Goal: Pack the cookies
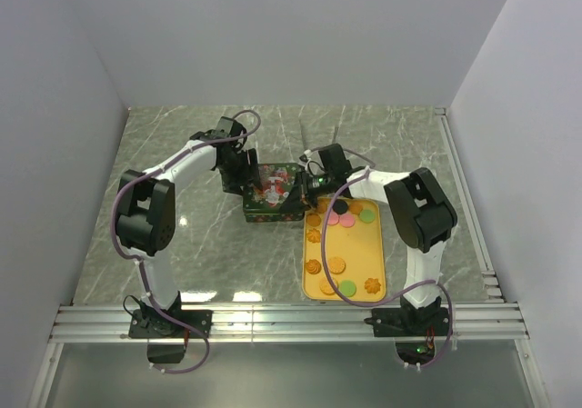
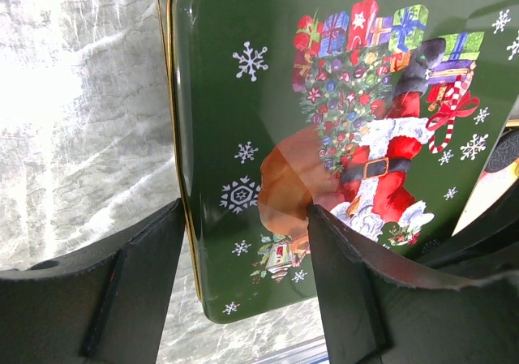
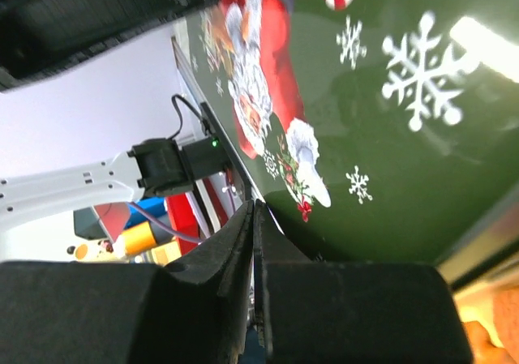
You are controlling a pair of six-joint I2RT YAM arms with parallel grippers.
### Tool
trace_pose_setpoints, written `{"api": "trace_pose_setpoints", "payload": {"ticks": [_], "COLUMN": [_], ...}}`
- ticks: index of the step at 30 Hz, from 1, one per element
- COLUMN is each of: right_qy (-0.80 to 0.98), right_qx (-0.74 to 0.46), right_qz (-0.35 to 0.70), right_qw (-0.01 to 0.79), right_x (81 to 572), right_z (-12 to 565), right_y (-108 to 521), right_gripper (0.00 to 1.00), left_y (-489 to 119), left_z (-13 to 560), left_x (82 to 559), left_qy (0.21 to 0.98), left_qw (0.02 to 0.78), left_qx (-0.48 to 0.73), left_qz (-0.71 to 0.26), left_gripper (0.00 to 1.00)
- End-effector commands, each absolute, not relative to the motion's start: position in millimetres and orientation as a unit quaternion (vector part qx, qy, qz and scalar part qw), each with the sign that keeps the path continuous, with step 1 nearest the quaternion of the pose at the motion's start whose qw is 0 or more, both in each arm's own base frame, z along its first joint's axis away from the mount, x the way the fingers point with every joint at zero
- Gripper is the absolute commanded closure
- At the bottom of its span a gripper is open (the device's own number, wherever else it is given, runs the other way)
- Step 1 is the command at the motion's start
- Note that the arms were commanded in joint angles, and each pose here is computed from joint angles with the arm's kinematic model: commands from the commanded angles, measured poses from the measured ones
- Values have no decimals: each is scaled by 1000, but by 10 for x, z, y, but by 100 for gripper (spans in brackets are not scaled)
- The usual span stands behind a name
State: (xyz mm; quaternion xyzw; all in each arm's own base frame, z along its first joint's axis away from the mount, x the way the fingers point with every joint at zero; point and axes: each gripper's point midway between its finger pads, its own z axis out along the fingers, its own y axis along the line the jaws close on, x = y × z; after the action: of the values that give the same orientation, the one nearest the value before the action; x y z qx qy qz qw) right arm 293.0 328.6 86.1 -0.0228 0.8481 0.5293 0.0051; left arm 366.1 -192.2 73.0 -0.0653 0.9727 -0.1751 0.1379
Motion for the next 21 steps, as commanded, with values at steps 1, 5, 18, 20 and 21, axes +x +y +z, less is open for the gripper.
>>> {"api": "trace_pose_setpoints", "payload": {"ticks": [1, 5, 18, 20, 21], "right_qy": [853, 855, 854, 851, 852], "right_qx": [-21, -16, -48, -64, -69], "right_qz": [521, 519, 518, 521, 519], "right_qw": [2, -2, 2, 18, 21], "right_x": [2875, 2856, 2732, 2722, 2701], "right_z": [733, 709, 968, 1140, 1191], "right_y": [3271, 3261, 3270, 3283, 3272], "right_gripper": [91, 91, 91, 91, 91], "left_y": [-1883, -1878, -1850, -1846, -1846], "left_z": [759, 787, 789, 780, 783], "left_x": [3599, 3604, 3603, 3604, 3604], "left_qy": [974, 974, 974, 974, 974], "left_qw": [141, 144, 147, 147, 148], "left_qx": [-69, -69, -74, -76, -77], "left_qz": [-165, -162, -155, -154, -155], "left_gripper": [33, 33, 33, 33, 33]}}
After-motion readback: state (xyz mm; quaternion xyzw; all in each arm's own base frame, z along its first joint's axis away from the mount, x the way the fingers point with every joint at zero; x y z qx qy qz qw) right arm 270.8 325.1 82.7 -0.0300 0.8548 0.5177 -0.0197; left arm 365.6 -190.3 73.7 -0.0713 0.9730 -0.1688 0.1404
